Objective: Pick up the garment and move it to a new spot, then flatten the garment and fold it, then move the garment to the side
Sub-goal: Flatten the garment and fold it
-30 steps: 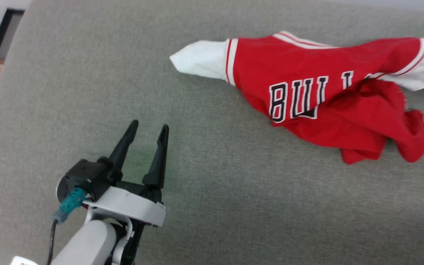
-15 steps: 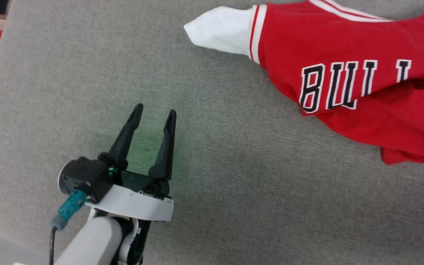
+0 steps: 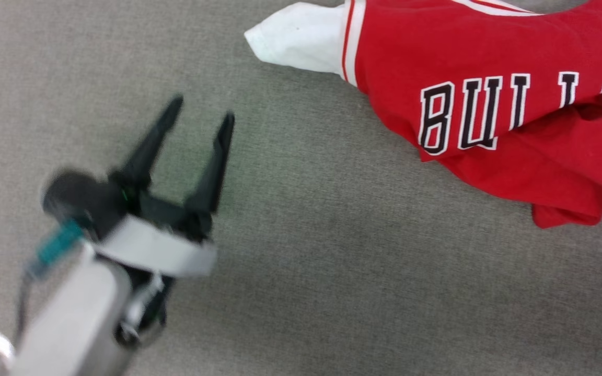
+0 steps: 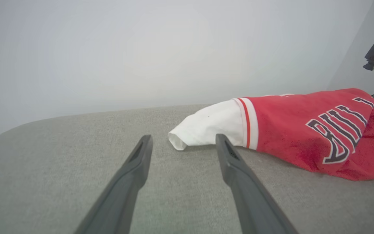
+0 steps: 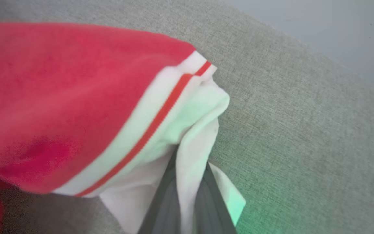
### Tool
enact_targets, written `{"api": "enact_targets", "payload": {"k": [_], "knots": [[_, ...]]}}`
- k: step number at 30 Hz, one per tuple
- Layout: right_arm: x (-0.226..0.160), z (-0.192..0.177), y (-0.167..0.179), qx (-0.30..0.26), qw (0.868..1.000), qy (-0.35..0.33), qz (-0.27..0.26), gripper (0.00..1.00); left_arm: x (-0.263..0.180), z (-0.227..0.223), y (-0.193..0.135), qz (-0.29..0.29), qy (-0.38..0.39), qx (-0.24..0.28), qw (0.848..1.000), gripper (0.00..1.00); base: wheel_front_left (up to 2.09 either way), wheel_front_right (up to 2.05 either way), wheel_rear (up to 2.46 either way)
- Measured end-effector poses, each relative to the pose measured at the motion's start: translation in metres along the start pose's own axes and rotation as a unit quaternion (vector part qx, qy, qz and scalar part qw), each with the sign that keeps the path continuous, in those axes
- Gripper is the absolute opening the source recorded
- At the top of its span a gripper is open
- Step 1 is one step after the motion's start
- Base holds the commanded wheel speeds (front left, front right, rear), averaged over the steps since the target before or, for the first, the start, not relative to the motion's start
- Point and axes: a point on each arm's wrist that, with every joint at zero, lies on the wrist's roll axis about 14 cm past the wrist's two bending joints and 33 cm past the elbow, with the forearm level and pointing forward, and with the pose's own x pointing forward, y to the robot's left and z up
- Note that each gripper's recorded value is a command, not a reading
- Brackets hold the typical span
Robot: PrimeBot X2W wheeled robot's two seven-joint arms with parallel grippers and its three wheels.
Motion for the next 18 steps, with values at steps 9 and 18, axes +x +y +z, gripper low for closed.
{"api": "enact_targets", "payload": {"k": [9, 18], "knots": [[-0.005, -0.006, 0.007, -0.012, 1.0, -0.012, 0.012, 0.0, 0.086, 0.029, 0.006, -0.094, 0.09, -0.01, 0.991, 1.0, 0.0, 0.0, 0.0], [0.002, -0.005, 0.003, -0.024, 1.0, -0.014, 0.015, 0.0, 0.126, -0.029, -0.019, -0.147, 0.309, -0.048, 0.938, 1.0, 0.0, 0.0, 0.0]]}}
